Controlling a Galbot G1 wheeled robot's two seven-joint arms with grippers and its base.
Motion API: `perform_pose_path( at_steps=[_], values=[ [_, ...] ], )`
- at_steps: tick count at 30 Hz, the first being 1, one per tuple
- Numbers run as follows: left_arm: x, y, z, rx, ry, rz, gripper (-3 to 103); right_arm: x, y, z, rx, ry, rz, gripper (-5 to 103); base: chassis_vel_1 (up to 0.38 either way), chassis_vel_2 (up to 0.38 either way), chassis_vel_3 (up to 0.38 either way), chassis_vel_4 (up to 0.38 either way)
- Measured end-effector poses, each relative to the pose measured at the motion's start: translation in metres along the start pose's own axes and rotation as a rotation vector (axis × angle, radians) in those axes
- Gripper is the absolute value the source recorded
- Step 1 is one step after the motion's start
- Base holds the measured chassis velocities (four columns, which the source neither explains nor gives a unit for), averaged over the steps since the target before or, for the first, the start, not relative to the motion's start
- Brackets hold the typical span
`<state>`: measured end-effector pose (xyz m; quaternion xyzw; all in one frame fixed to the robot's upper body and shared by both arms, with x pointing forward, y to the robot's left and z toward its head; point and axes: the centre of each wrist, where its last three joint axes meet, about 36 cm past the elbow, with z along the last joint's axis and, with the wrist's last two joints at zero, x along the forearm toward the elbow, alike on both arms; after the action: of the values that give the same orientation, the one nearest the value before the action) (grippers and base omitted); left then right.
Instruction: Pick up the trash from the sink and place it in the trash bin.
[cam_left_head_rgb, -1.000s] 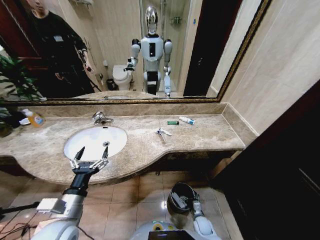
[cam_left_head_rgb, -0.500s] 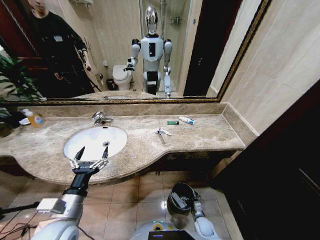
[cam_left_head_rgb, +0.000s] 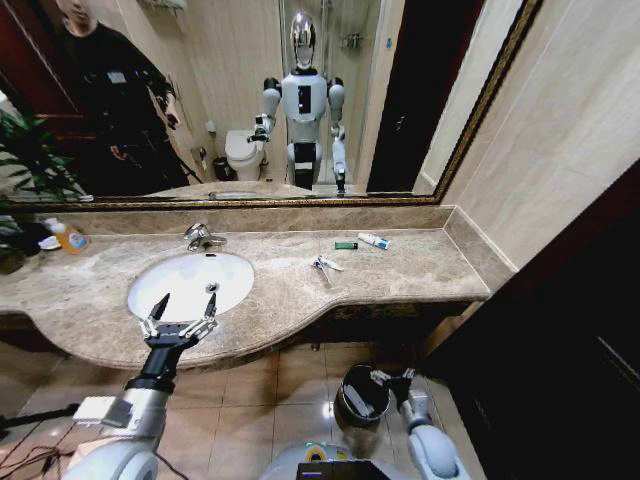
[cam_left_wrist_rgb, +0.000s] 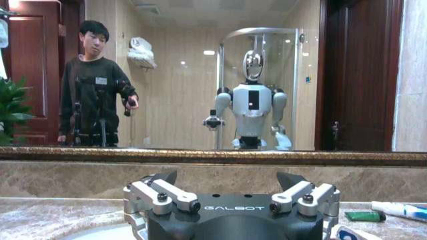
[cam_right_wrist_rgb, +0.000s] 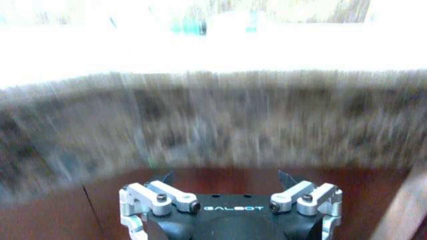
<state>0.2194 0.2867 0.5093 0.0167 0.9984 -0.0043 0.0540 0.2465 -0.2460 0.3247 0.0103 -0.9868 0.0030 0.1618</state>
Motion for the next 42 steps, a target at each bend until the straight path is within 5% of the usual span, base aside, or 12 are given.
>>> perform_pose_path(
  at_steps=[9,13,26,33,42],
  values=[
    [0.000,0.000,0.000,0.000,0.000,0.000,100,0.031,0.020,-0.079,-0.023,-0.133,-0.010,100,0.000,0.000,0.000,0.000],
    [0.000,0.000,0.000,0.000,0.000,0.000,100,0.017,0.014,-0.103,-0.009,-0.216,-0.034,100,0.000,0.000,0.000,0.000],
    [0.000,0.000,0.000,0.000,0.000,0.000,100,-0.050,0.007,-0.126,0.004,-0.249,-0.135,100,0.000,0.000,0.000,0.000],
    [0.000,0.000,0.000,0.000,0.000,0.000,100,-0.101,0.036,-0.145,-0.021,-0.268,-0.252,100,0.000,0.000,0.000,0.000],
    [0.000,0.000,0.000,0.000,0.000,0.000,100,-0.143,0.074,-0.147,-0.015,-0.233,-0.279,100,0.000,0.000,0.000,0.000]
  ],
)
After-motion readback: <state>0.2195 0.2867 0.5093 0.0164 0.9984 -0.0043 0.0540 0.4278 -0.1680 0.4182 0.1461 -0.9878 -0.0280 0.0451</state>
